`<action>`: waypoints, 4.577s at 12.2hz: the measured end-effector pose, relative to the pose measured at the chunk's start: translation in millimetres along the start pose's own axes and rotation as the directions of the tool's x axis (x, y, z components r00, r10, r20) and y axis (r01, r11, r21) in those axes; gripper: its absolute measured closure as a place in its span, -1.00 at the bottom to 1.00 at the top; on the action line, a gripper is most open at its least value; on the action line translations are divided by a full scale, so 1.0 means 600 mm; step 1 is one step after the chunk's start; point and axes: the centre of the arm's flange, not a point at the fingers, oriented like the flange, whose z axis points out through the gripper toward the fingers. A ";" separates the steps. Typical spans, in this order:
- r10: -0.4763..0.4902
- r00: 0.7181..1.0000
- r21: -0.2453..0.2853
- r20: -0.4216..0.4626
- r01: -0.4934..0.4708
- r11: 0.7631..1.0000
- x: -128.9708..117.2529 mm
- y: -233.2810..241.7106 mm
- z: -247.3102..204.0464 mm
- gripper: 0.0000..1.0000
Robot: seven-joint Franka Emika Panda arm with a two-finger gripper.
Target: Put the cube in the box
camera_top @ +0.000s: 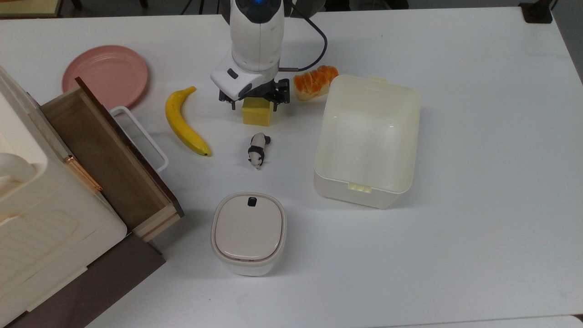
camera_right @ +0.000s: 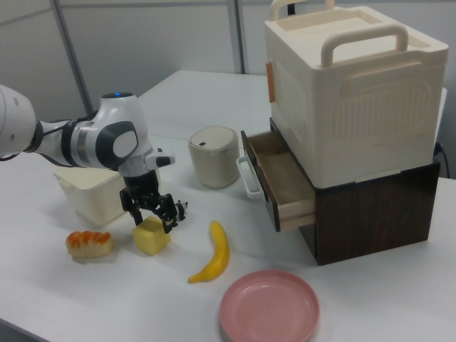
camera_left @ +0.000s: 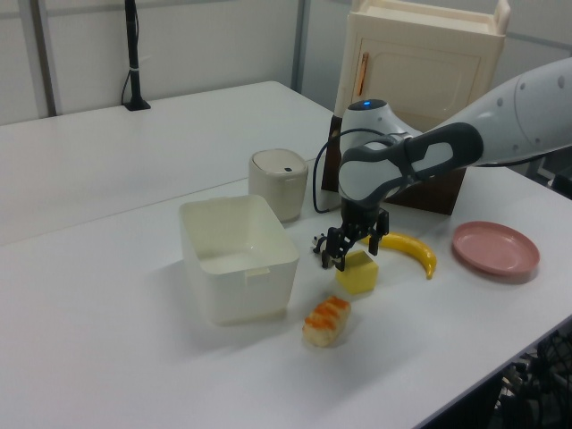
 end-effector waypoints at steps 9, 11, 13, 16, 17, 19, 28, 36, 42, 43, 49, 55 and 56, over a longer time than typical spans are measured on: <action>-0.019 1.000 -0.025 -0.005 0.019 1.000 0.004 -0.006 0.000 -0.17; -0.010 0.999 -0.023 -0.041 0.009 1.000 0.006 0.002 -0.032 -0.16; 0.006 0.995 -0.020 -0.095 -0.008 1.000 0.001 0.016 -0.083 -0.12; 0.019 0.987 -0.016 -0.158 -0.022 1.000 -0.011 0.028 -0.143 -0.11; 0.023 0.984 -0.014 -0.176 -0.026 1.000 -0.013 0.029 -0.159 -0.11; 0.057 0.973 -0.004 -0.224 -0.060 0.998 -0.010 0.028 -0.201 -0.11; 0.033 0.944 0.100 -0.328 0.000 0.995 -0.002 -0.118 -0.308 -0.11; -0.078 0.936 0.105 -0.343 0.121 0.987 0.008 -0.263 -0.310 -0.39; -0.075 0.934 0.107 -0.348 0.119 0.987 0.009 -0.264 -0.315 -1.00; -0.066 0.935 0.110 -0.348 0.110 0.988 0.009 -0.263 -0.316 -1.00; 0.048 0.983 0.079 -0.179 -0.034 0.996 -0.034 -0.188 -0.349 -1.00; 0.173 0.978 0.063 -0.120 -0.166 0.984 -0.063 -0.059 -0.405 -1.00; 0.193 0.974 0.063 -0.116 -0.187 0.980 -0.063 -0.038 -0.407 -1.00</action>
